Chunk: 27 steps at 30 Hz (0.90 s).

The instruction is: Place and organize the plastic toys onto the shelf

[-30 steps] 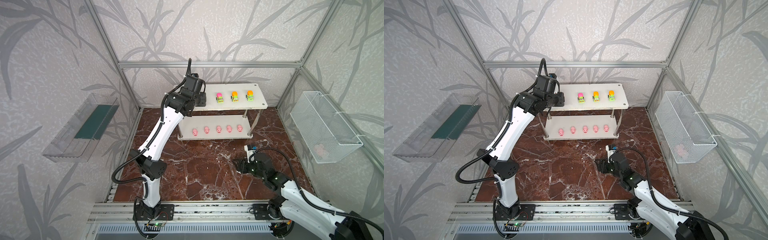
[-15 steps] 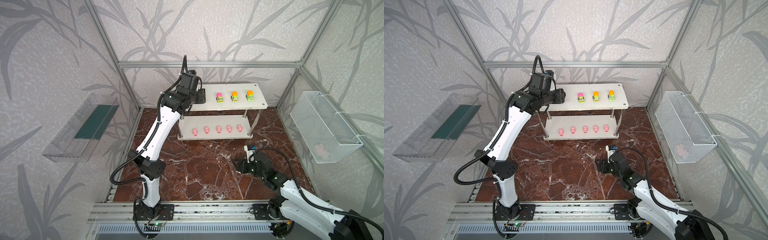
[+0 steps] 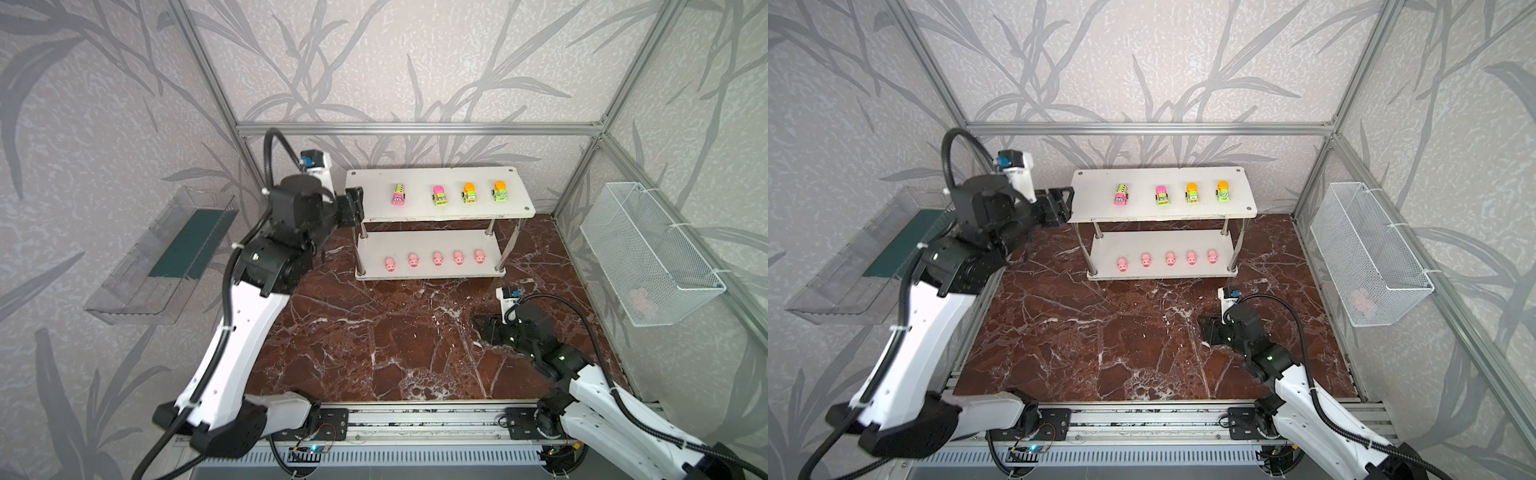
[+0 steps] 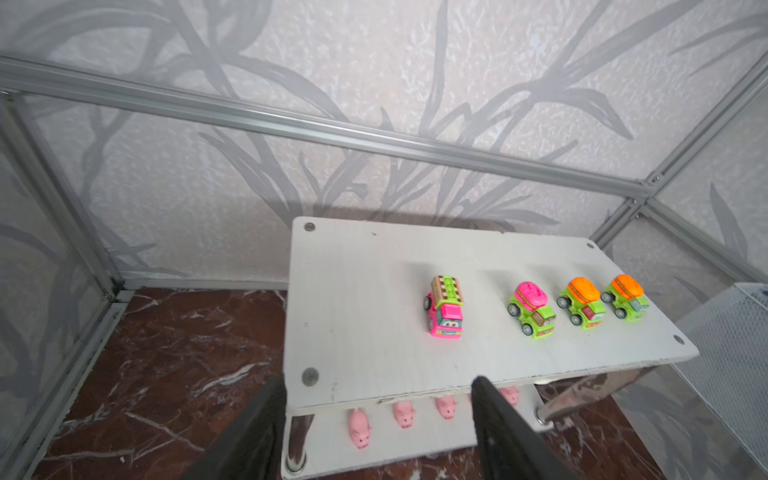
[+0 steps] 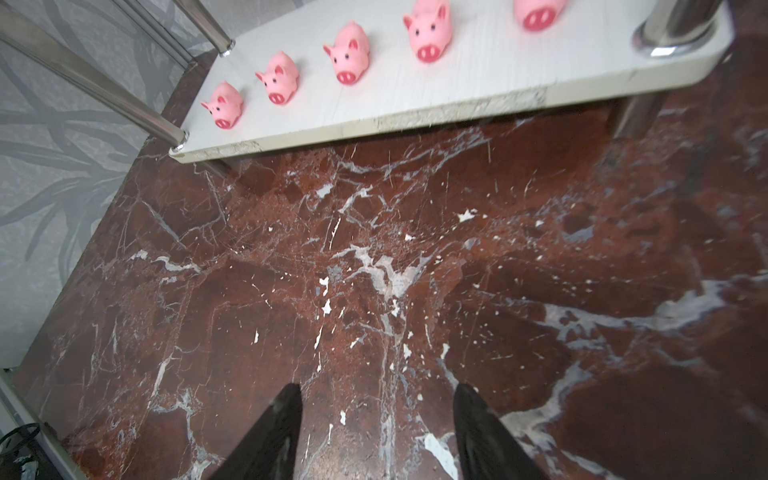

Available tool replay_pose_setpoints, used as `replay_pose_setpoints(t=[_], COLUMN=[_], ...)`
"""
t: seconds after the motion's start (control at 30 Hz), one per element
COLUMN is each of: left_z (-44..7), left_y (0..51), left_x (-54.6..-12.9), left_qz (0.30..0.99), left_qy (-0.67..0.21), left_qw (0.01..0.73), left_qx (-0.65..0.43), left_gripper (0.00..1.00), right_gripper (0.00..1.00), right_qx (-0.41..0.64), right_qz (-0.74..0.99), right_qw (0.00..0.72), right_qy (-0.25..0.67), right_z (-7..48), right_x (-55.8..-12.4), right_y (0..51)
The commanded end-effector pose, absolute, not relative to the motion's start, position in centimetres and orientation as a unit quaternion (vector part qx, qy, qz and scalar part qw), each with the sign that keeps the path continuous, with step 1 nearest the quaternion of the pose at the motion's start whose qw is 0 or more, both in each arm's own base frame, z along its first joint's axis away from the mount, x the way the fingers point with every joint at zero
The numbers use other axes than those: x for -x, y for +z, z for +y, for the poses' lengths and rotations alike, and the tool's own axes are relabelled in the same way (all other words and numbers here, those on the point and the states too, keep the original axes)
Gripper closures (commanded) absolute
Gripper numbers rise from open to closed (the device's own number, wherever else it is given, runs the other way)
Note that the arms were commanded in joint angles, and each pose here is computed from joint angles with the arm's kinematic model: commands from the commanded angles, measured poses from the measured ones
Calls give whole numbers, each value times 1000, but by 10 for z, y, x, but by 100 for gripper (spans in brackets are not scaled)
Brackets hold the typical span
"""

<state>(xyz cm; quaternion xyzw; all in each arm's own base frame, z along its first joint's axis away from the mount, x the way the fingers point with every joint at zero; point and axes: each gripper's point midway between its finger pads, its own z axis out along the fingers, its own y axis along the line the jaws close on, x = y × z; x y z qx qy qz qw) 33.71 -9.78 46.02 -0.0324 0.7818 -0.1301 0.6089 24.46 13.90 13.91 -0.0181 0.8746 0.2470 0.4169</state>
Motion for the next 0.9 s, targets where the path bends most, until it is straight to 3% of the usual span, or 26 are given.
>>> replay_pose_setpoints(t=[0.0, 0.1, 0.37, 0.63, 0.87], left_z=[-59, -25, 9, 37, 46], left_y=[427, 372, 254, 191, 158], left_x=[-326, -311, -304, -307, -327], left_qz=[764, 771, 734, 740, 753], left_qy=[-65, 3, 66, 144, 141], left_qw=[637, 626, 654, 636, 623], left_qx=[75, 114, 174, 168, 157], left_gripper=[28, 28, 27, 25, 25], right_gripper=[42, 42, 42, 42, 42], right_qx=[20, 16, -6, 5, -9], right_qz=[867, 862, 861, 860, 869], right_qw=[447, 465, 470, 479, 473], right_qy=[217, 201, 194, 176, 147], right_z=[122, 112, 104, 100, 90], right_x=[-249, -256, -272, -271, -275], right_y=[172, 190, 200, 207, 186])
